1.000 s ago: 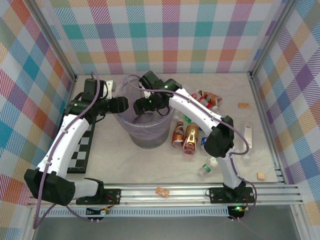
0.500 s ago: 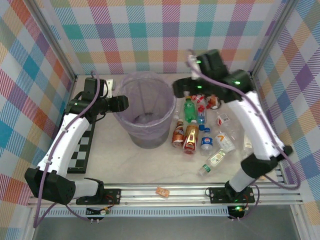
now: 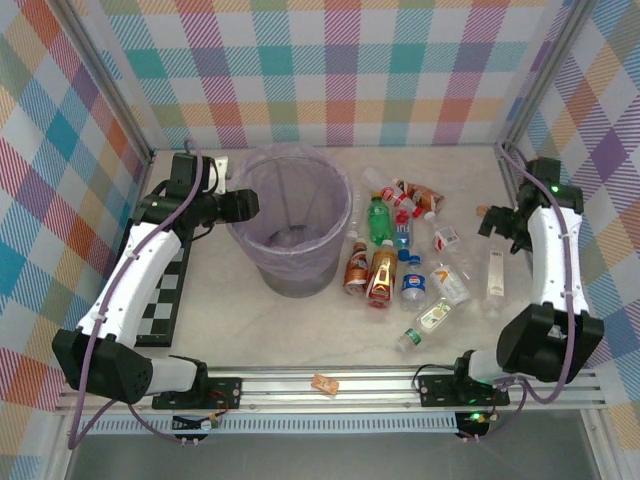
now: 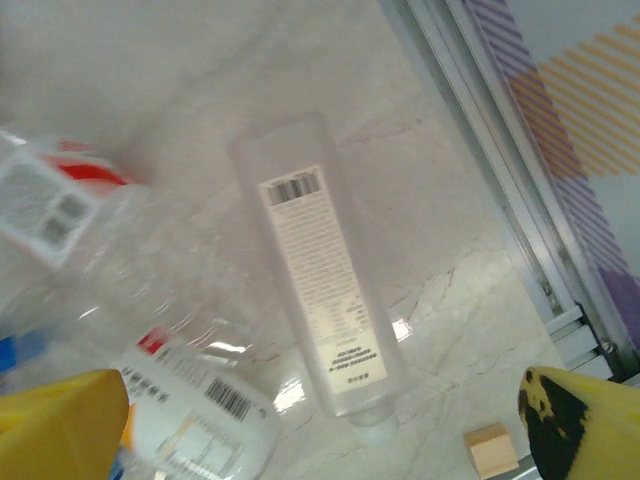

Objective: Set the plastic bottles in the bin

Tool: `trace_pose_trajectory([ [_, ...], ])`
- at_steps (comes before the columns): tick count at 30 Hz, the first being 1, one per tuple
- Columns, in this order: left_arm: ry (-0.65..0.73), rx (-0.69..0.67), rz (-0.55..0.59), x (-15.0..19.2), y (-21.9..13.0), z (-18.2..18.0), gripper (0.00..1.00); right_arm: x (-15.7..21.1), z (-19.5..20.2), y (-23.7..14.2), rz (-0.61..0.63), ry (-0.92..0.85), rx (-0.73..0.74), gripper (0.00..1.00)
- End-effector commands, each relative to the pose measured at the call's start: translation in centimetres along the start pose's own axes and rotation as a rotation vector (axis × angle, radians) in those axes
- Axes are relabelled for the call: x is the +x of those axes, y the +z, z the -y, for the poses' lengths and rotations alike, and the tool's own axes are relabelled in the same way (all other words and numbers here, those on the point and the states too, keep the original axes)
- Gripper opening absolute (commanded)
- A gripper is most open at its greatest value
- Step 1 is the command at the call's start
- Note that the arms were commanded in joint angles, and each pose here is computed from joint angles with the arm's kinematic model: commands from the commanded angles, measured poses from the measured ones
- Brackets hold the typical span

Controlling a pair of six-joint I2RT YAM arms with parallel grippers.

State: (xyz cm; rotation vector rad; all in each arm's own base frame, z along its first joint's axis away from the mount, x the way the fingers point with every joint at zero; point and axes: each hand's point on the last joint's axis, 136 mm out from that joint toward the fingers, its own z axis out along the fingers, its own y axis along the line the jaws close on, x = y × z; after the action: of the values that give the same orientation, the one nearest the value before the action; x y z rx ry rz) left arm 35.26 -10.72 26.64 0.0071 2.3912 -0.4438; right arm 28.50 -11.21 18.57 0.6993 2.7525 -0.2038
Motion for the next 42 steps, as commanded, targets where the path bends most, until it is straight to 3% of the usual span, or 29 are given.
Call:
trace_pose_trajectory([
  [1, 0.003, 0.026, 0.027, -0.7, -0.3, 0.2, 0.68, -1.6, -0.5, 2.8, 0.021, 0.021, -0.047, 0.99],
  [6, 0.002, 0.021, 0.041, -0.6, -0.6, 0.1, 0.69, -1.7, 0.1, 7.5, -0.027, 0.100, -0.109, 1.00],
  [22, 0.000, 0.024, 0.049, -0.5, -0.7, 0.1, 0.69, -2.9, -1.6, 13.7, -0.088, 0.187, -0.217, 0.97],
  [28, -0.005, 0.027, 0.056, -0.5, -0.9, 0.1, 0.69, -2.6, -1.3, 16.1, -0.140, 0.212, -0.179, 0.87],
  [32, -0.006, 0.024, 0.055, -0.5, -0.8, 0.1, 0.69, -2.8, -1.1, 15.7, -0.127, 0.229, -0.170, 0.69],
  [42, -0.005, 0.019, 0.052, -0.5, -0.8, 0.0, 0.69, -2.9, 0.0, 14.2, -0.116, 0.211, -0.110, 0.62],
])
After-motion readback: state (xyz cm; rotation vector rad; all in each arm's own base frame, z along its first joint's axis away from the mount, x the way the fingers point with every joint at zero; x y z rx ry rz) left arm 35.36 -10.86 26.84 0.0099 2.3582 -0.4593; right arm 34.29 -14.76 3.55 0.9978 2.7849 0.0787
